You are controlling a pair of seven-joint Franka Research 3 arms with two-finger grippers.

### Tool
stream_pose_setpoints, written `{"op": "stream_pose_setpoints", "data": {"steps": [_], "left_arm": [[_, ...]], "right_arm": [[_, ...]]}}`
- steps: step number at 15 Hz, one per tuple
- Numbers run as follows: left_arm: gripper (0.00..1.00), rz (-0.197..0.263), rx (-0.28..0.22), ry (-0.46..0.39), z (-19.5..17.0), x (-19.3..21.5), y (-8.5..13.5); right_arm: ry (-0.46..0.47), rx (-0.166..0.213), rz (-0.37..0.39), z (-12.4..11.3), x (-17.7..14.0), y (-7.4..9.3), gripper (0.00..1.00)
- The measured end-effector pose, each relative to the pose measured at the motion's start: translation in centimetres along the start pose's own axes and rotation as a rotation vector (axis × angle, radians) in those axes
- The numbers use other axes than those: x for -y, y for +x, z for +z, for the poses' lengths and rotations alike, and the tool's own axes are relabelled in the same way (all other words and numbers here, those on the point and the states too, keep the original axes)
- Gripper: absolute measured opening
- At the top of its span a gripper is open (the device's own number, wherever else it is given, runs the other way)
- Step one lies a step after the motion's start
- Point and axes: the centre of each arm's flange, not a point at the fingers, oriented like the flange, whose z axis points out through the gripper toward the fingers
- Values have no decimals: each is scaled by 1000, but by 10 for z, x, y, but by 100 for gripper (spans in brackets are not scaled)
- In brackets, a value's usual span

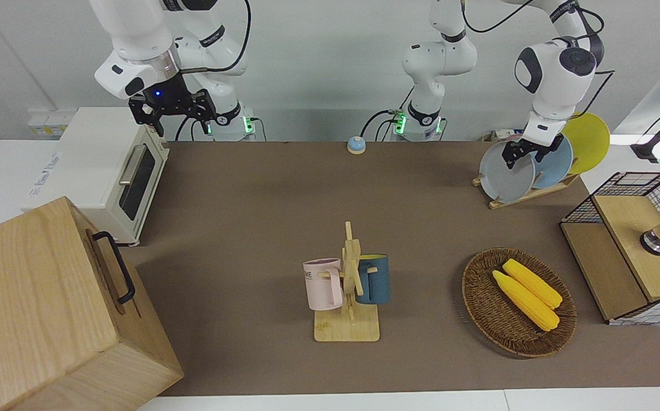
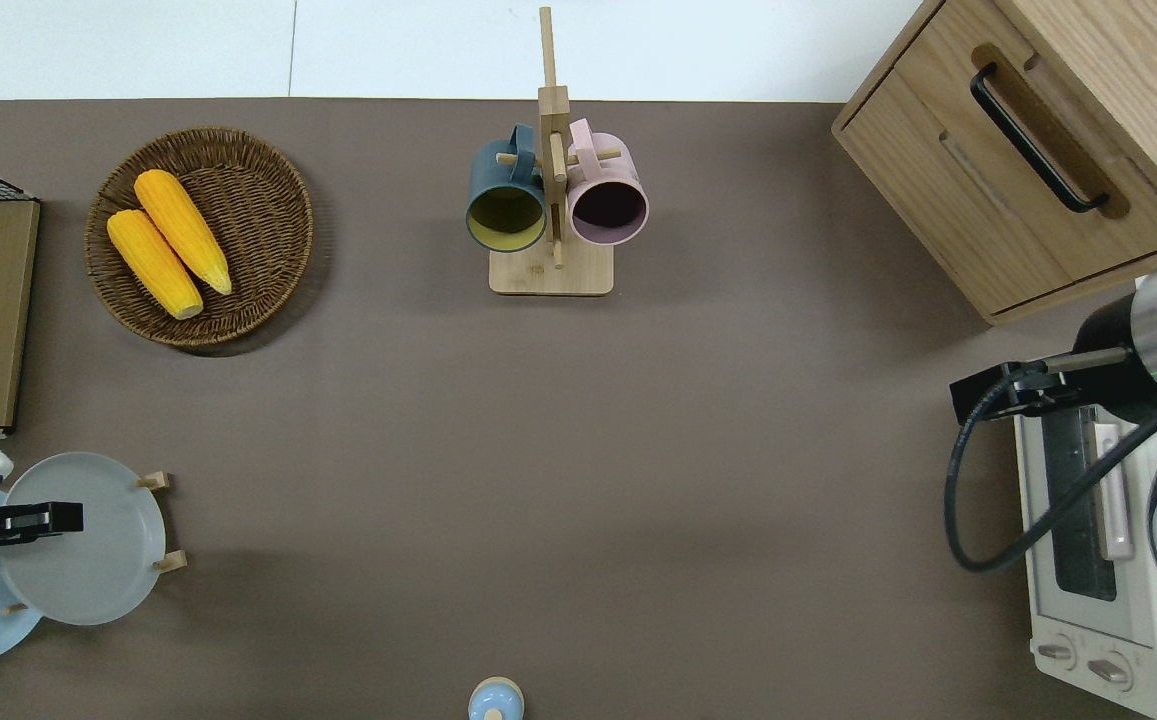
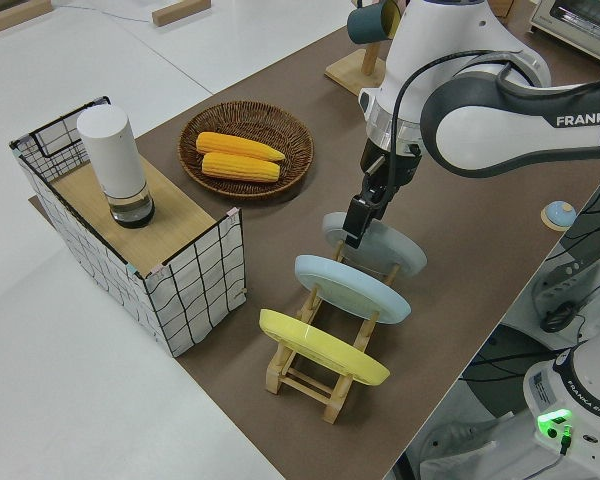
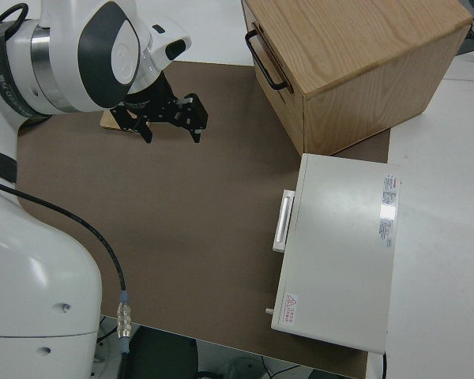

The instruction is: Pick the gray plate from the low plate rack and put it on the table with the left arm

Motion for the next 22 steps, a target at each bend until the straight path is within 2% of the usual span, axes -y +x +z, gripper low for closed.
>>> {"op": "stream_pose_setpoints", "data": {"steps": [6,7,13,16,19,22], "left_arm": [[19,3,-3,0,2,-1,0],[13,2,-8,0,1,0,0],[11,0,1,1,-4,1,0],[10,-9,31,10,-34,6,0],[10,-16,39,19,-68,11,0],[10,-10,45,9,-85,5,0]], "right_arm": [[0,0,0,0,0,0,99],[0,0,0,0,0,0,99],[0,0,0,0,0,0,99],[0,0,0,0,0,0,99],[0,0,0,0,0,0,99],[0,0,0,0,0,0,99]]}}
